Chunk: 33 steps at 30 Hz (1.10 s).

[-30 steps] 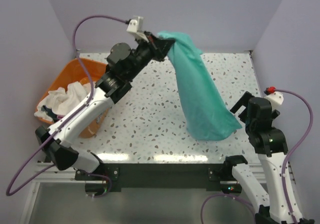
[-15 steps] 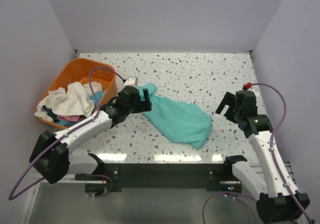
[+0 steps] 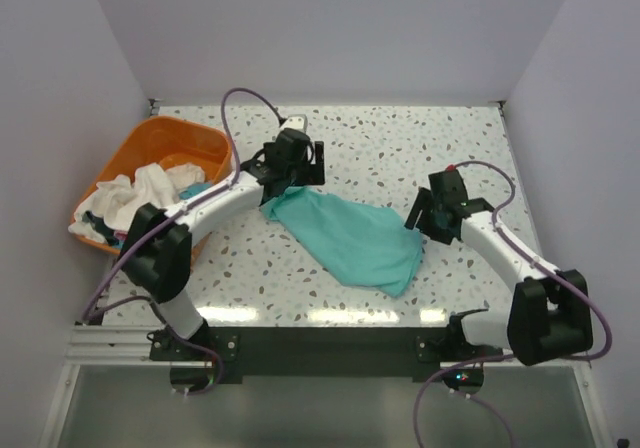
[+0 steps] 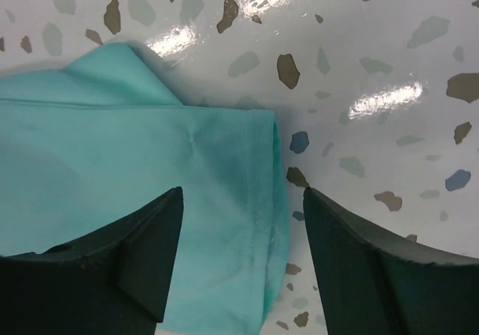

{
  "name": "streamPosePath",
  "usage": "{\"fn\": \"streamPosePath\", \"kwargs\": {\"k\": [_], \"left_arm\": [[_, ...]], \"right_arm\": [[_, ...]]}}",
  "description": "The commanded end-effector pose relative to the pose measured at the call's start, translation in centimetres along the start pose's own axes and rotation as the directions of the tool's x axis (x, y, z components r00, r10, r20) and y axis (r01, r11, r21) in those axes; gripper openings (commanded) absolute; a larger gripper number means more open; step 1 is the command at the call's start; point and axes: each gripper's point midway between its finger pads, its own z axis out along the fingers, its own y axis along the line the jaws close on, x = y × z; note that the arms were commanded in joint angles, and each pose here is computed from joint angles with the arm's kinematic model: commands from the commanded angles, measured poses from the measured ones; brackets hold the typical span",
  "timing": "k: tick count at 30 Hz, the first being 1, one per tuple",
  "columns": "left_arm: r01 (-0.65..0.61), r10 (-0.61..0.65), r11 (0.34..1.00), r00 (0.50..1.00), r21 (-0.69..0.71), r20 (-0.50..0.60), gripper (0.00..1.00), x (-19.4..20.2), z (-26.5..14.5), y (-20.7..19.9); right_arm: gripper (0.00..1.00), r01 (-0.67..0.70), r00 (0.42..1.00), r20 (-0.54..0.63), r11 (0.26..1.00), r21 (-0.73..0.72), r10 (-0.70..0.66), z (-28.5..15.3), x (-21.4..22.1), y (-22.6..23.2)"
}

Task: Fold and stack the t-shirts
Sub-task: Move the tshirt to the center of the board, then flatten the tshirt out

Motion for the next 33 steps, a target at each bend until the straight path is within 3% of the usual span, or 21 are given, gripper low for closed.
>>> {"fn": "streamPosePath", "kwargs": {"k": [1,2,4,9,16,20,25,27,28,31,33], "left_arm": [[-0.034,0.033,0.999,0.998,-0.019,-0.062,1.00,-0.2,3.7,1.0],[-0.031,0.030,0.999,0.998,-0.029,-0.046,1.00,-1.6,4.4,1.0],[-0.072,0.067,0.996,0.994,-0.058,-0.085,1.00,-0.5,6.7,1.6],[-0.103,0.097,0.994,0.984,-0.030,-0.149,1.00,0.4,10.8,1.1],[-0.134,0.122,0.990,0.974,-0.051,-0.189,0.97,2.2,13.4,1.7],[-0.126,0.110,0.989,0.979,-0.083,-0.174,0.81,2.3,14.7,2.2],[-0.107,0.082,0.986,0.980,-0.127,-0.184,0.66,2.6,15.9,3.1],[-0.113,0.085,0.983,0.980,-0.147,-0.180,0.53,2.6,16.0,3.6],[-0.115,0.088,0.983,0.980,-0.145,-0.180,0.39,2.5,15.9,3.5],[-0.115,0.089,0.983,0.981,-0.146,-0.175,0.13,2.1,15.6,3.5],[-0.111,0.088,0.984,0.983,-0.143,-0.163,0.00,1.5,15.1,3.3]], "right_arm": [[0.66,-0.035,0.999,0.039,0.999,0.002,0.035,1.5,-1.5,0.9],[0.62,-0.035,0.998,0.047,0.999,0.025,0.033,2.0,-1.6,0.6],[0.57,-0.025,0.999,0.032,0.999,0.029,0.024,3.0,-1.5,0.7],[0.52,-0.017,1.000,0.017,0.999,0.050,0.016,4.5,-1.9,1.0],[0.42,-0.012,1.000,-0.025,0.998,0.065,0.013,6.5,-0.8,0.8],[0.32,0.002,0.999,-0.044,0.997,0.072,0.001,7.3,-0.5,0.7],[0.30,0.020,1.000,-0.018,0.992,0.121,-0.018,6.8,-1.3,-0.1],[0.32,0.024,1.000,-0.003,0.992,0.127,-0.024,6.4,-1.7,-0.2],[0.34,0.030,1.000,0.005,0.991,0.127,-0.031,6.2,-1.9,-0.1],[0.37,0.041,0.999,0.011,0.990,0.135,-0.043,5.9,-2.4,-0.1],[0.38,0.046,0.999,0.016,0.989,0.138,-0.049,5.7,-2.8,0.0]]}}
